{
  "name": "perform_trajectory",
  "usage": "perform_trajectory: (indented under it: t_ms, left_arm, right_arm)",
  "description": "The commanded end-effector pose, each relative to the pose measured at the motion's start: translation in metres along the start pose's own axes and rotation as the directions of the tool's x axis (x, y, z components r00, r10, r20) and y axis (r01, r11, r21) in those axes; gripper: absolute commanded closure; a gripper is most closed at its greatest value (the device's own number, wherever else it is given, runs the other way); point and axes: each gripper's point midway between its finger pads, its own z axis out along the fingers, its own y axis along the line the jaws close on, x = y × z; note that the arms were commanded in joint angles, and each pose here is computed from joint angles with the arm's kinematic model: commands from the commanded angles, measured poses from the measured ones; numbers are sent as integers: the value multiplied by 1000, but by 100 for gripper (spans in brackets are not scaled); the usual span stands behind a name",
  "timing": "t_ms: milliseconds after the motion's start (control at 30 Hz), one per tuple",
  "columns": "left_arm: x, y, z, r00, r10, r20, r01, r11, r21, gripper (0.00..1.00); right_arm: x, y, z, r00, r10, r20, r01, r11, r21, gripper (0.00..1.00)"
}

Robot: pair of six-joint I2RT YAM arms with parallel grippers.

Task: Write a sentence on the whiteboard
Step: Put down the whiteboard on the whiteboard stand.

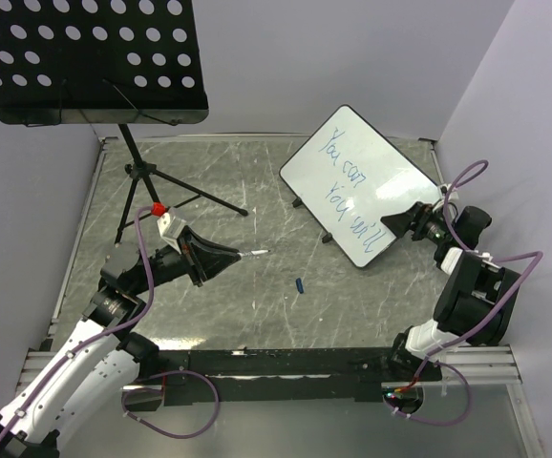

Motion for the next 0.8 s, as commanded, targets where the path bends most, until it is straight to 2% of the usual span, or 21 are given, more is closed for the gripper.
perform_trajectory:
  t_ms: [0, 267, 367, 400, 467, 667, 767]
  left_arm:
    - [-16, -9, 0, 998, 38, 44, -39, 999, 25, 99]
    - [-17, -10, -2, 998, 45, 46, -46, 999, 24, 99]
    - [-16, -11, -3, 998, 45, 46, -46, 999, 28, 99]
    - [-16, -11, -3, 998, 46, 46, -48, 998, 28, 99]
    - [-15, -11, -3, 998, 46, 46, -48, 998, 28, 99]
    - [-16, -11, -4, 998, 45, 52, -47, 999, 27, 99]
    - [-16, -12, -4, 998, 45, 52, -46, 998, 31, 99]
  right_arm:
    - [-20, 2, -5, 995, -102, 11, 101, 995, 23, 0]
    - [-7, -5, -21, 998, -61, -5, 61, 997, 51, 0]
    - [-2, -3, -29, 998, -65, -14, 66, 996, 58, 0]
    - [-2, -1, -31, 995, -103, -15, 104, 993, 54, 0]
    - [5, 5, -35, 996, -87, -34, 88, 995, 36, 0]
    - [11, 16, -47, 985, -155, -74, 158, 987, 39, 0]
    - [22, 16, -53, 986, -117, -120, 124, 990, 59, 0]
